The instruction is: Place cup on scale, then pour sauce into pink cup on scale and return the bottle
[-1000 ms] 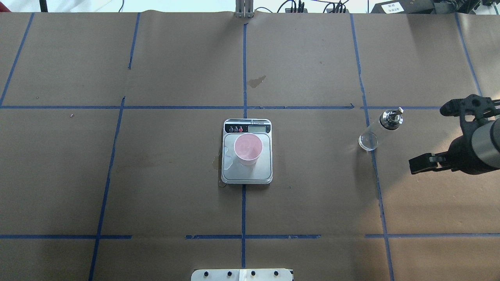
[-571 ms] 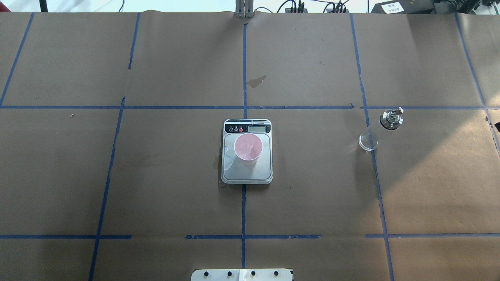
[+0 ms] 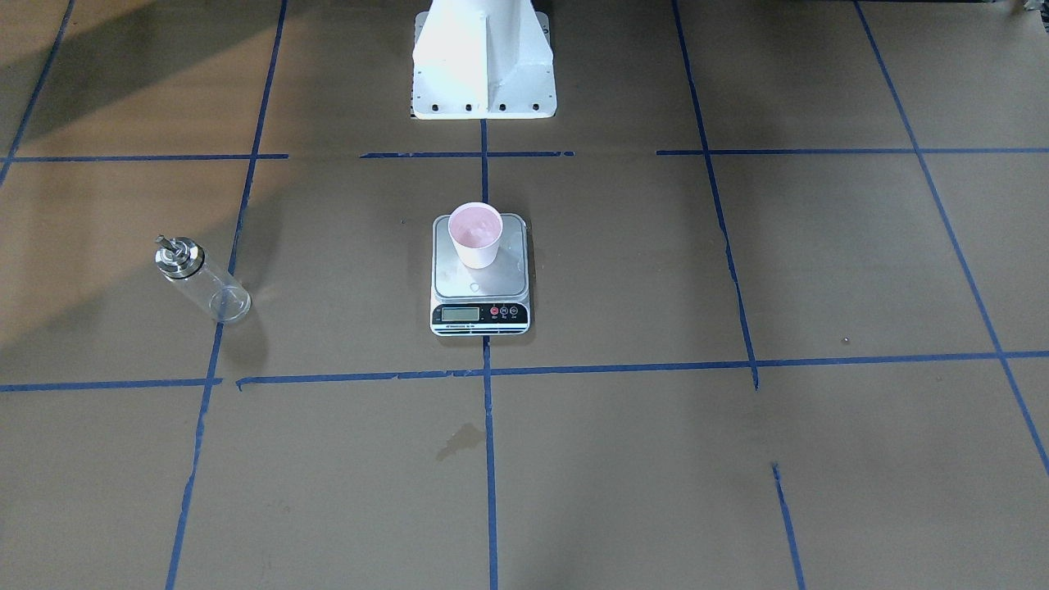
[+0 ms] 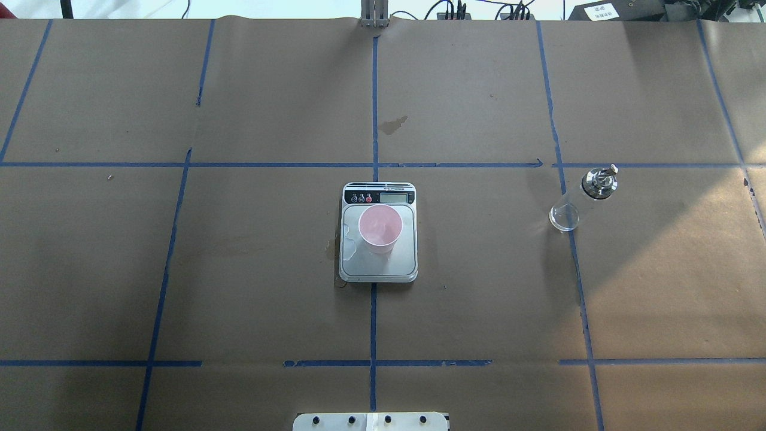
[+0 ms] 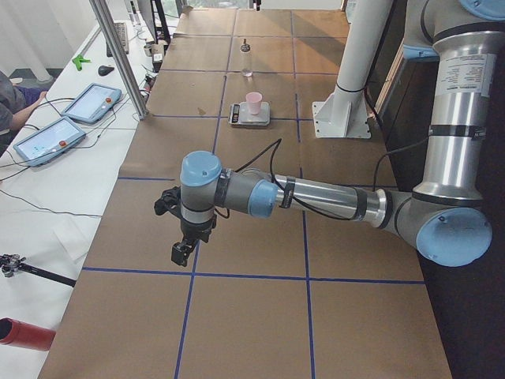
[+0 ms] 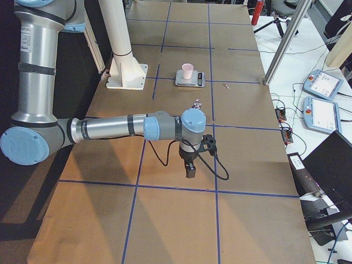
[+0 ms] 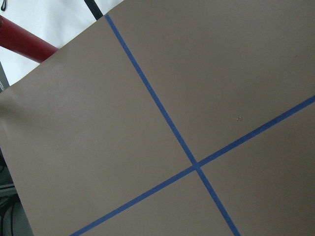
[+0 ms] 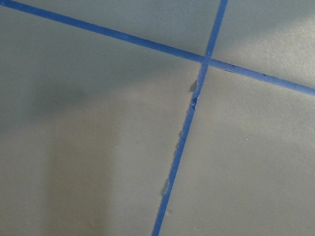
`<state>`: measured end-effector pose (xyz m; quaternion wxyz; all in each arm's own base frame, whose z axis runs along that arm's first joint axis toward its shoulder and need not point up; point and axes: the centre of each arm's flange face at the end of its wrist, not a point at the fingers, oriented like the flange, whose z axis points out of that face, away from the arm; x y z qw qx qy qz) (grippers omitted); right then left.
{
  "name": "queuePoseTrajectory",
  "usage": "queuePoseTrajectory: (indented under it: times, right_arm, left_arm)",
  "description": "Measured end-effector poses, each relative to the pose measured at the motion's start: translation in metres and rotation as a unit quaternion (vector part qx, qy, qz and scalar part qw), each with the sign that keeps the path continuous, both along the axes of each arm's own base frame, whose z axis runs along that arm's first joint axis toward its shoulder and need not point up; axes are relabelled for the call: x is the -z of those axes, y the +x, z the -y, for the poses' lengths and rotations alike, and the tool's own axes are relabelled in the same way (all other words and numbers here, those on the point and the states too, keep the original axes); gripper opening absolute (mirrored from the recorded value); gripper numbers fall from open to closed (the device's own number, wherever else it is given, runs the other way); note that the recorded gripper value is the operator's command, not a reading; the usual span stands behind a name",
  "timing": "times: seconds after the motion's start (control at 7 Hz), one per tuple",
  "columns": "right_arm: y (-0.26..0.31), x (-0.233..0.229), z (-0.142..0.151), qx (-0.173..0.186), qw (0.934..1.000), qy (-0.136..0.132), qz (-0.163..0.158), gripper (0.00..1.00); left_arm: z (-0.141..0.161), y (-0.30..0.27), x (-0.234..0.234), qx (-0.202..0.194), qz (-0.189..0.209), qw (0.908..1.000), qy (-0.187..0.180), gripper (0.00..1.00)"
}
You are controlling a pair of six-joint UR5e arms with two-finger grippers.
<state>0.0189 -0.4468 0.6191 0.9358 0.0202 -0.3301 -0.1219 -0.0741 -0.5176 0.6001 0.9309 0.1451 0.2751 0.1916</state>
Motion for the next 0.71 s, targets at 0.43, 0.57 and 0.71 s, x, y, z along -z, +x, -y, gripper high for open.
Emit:
queuePoseTrajectory:
  times: [0.43,0.57,0.71]
  right_arm:
    - [0.007,-0.034,0.011,-0.018,0.9989,-0.034,0.027,1.0]
    - [0.015,-0.038,0.009,-0.031,0.9976,-0.043,0.045,1.0]
    - [0.024,-0.039,0.008,-0.043,0.9964,-0.046,0.057,1.0]
  left_arm:
    - [-0.012,0.001,-0.044,-0.002,-0.005,0.9957,-0.093,1.0]
    - [-0.016,0.004,-0.062,-0.003,-0.022,0.9928,-0.118,1.0]
    - [-0.019,0.007,-0.074,-0.003,-0.042,0.9899,-0.136,1.0]
